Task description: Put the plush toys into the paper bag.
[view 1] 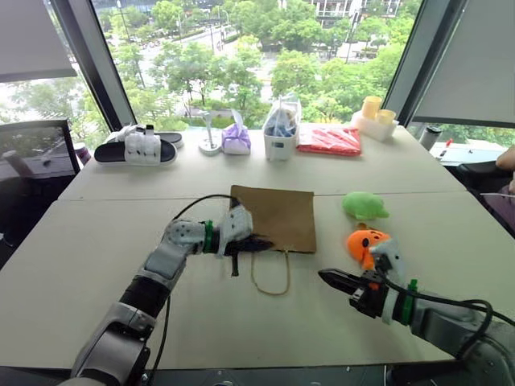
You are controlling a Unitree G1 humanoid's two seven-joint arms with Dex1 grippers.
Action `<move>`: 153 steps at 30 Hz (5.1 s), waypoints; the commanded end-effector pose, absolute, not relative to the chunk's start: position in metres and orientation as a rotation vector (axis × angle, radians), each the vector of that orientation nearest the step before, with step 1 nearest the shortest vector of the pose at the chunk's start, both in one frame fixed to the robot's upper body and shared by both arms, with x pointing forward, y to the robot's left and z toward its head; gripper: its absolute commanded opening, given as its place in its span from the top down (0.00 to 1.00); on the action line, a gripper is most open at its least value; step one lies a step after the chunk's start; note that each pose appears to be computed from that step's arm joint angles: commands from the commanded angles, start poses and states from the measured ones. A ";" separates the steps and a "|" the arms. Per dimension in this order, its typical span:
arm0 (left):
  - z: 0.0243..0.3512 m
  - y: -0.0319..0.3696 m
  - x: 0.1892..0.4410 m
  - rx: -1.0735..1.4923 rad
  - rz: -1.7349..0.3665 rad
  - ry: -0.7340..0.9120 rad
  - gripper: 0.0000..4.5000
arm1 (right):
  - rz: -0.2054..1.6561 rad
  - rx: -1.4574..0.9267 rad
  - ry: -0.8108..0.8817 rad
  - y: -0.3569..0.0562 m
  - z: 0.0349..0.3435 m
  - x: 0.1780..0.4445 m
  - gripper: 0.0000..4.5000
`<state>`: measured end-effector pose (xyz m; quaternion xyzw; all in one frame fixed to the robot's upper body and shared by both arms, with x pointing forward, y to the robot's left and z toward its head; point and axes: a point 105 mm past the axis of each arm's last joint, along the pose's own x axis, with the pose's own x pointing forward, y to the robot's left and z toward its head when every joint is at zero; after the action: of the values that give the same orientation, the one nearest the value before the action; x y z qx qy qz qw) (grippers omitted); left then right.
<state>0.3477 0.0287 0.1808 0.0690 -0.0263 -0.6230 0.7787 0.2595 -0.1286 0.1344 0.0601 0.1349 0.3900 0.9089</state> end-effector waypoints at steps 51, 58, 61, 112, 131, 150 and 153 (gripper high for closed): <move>0.243 0.024 0.307 -0.212 -1.403 -0.010 0.99 | 0.760 -0.053 0.275 -0.078 0.078 0.349 1.00; 0.271 0.022 0.296 -0.010 -1.482 -0.156 0.99 | 0.756 -0.122 0.313 -0.078 0.067 0.352 1.00; 0.284 0.018 0.286 -0.006 -1.545 -0.199 0.99 | 0.762 -0.127 0.321 -0.076 0.066 0.350 1.00; 0.251 0.032 0.319 -0.088 -1.416 -0.101 1.00 | 0.262 -0.093 0.306 -0.233 0.086 0.352 0.20; 0.261 0.040 0.318 -0.187 -1.410 -0.106 1.00 | 0.545 -0.182 0.101 -0.217 0.196 0.315 0.97; 0.271 0.022 0.312 -0.222 -1.478 -0.134 1.00 | 0.916 -0.232 0.201 -0.099 0.170 0.340 0.85; 0.272 0.023 0.314 -0.240 -1.456 -0.140 1.00 | 0.899 -0.242 0.187 -0.096 0.169 0.348 0.56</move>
<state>0.3169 0.0183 0.2573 -0.1101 -0.0367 -0.6651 0.7377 0.3434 -0.0970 0.1585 -0.1050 0.1166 0.4381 0.8852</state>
